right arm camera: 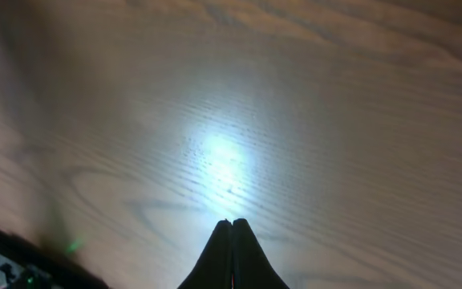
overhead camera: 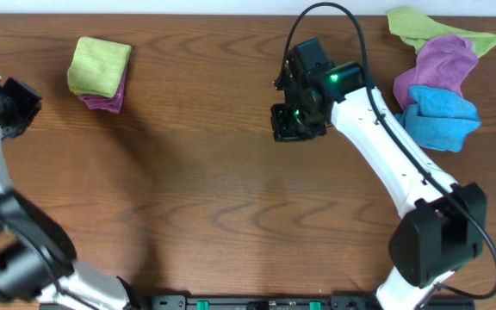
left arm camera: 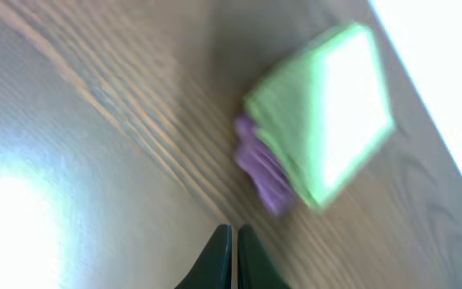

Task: Fold the cloth

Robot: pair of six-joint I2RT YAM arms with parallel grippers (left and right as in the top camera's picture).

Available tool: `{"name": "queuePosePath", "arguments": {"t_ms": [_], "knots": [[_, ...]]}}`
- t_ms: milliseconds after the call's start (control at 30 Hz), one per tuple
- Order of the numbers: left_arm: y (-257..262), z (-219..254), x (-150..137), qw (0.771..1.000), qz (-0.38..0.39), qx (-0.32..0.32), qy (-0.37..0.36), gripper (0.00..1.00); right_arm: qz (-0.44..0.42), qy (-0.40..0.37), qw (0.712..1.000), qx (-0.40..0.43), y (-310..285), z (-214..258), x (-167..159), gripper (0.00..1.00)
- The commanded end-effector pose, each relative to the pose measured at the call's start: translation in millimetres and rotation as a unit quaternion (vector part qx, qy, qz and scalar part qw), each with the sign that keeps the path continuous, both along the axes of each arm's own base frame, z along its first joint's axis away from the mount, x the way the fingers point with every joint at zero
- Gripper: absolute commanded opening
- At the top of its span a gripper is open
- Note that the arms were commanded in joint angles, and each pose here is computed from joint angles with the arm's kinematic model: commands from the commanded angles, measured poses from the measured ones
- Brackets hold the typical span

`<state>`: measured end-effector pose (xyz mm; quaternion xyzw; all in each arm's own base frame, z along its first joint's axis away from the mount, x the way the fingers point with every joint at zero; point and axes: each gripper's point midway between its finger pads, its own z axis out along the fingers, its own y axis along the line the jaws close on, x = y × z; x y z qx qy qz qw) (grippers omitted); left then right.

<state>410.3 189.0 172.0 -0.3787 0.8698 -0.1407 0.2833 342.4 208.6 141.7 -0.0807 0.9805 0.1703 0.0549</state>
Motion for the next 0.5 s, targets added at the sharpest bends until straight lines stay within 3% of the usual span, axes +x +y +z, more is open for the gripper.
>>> {"name": "queuePosePath", "arguments": {"t_ms": [0, 100, 233, 367, 467], "knots": [[-35.0, 45.7, -9.3, 0.995, -0.087, 0.044, -0.037, 0.06, -0.007, -0.058, 0.998, -0.004, -17.9, 39.8, 1.8, 0.01], [-80.0, 83.5, -25.2, 0.983, -0.153, 0.081, -0.059, 0.06, -0.008, -0.098, 0.995, -0.018, -35.5, 68.2, -5.8, 0.02], [-162.3, 138.0, -65.9, 0.95, -0.265, 0.127, -0.109, 0.06, -0.031, -0.146, 0.986, -0.069, -74.7, 112.0, -39.6, 0.02], [-219.7, 171.1, -128.5, 0.914, -0.343, 0.152, -0.154, 0.06, -0.031, -0.183, 0.98, -0.073, -93.5, 141.7, -82.6, 0.02], [-233.6, 183.1, -170.4, 0.896, -0.357, 0.181, -0.192, 0.06, -0.036, -0.215, 0.974, -0.063, -101.8, 150.5, -113.3, 0.02]]}}
